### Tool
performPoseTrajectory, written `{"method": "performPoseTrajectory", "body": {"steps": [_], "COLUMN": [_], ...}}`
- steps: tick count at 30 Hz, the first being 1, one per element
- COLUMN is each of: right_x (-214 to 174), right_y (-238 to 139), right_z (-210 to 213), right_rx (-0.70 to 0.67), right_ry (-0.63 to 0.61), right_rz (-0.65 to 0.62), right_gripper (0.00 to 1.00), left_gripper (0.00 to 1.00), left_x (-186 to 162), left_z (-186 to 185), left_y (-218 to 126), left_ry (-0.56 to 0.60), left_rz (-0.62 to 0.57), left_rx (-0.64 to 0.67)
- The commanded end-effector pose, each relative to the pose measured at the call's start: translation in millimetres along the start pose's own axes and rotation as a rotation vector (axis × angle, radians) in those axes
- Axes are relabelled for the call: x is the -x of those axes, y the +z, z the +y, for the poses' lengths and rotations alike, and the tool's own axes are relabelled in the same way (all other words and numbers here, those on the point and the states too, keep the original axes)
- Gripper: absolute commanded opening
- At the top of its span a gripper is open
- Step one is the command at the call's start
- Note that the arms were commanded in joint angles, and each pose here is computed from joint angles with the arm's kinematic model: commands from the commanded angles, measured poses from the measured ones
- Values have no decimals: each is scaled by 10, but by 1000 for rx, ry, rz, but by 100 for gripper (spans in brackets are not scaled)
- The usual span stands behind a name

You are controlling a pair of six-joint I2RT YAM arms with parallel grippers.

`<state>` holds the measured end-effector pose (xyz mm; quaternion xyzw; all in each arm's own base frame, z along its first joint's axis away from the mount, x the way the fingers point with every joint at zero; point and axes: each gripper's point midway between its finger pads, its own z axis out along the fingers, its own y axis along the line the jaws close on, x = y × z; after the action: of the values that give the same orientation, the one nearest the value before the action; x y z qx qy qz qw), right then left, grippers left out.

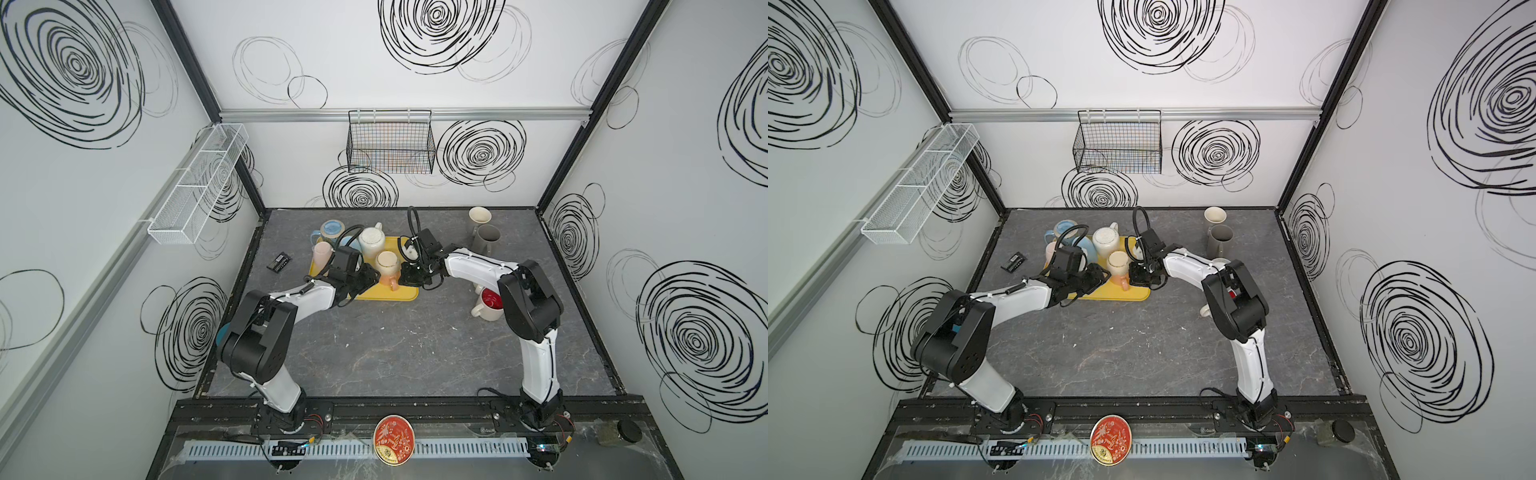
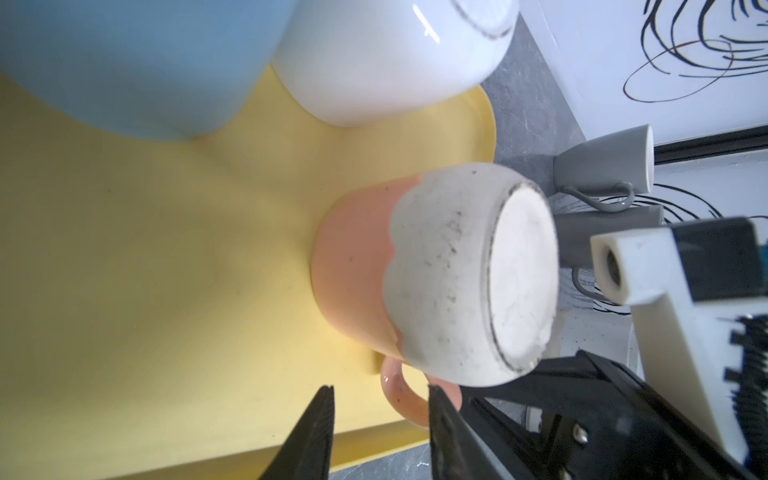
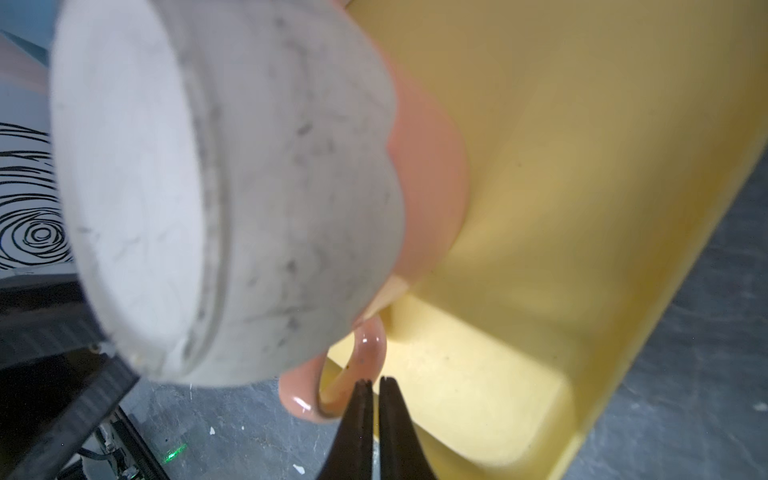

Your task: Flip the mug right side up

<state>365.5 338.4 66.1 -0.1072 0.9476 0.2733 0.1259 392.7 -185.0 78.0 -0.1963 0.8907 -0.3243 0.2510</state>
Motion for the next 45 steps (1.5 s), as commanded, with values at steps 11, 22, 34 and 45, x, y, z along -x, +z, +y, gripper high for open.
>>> {"method": "performPoseTrajectory", "body": {"steps": [11,22,34,45], "right_x": [205,-129,-18,-12], "right_y": [-586,-168,72,177], "right_z": [285,202,207,86], "right_rx": [-205,-351,-362,-400], "right_ry": [-107,-114,-130,-137], "right_rz": [-83,44,67,94], "right_gripper": [52,55,48,38], "left_gripper": [43,43,43,43], "left_x": [133,2,-77,-104], "left_z": [397,526,588,597], "left_y": [-567,-656,-700,-745], "left_ry": [3,-16,-14,43], "left_rz": [-111,-115,-110,-103], "left_rx": [115,120,129,183]}}
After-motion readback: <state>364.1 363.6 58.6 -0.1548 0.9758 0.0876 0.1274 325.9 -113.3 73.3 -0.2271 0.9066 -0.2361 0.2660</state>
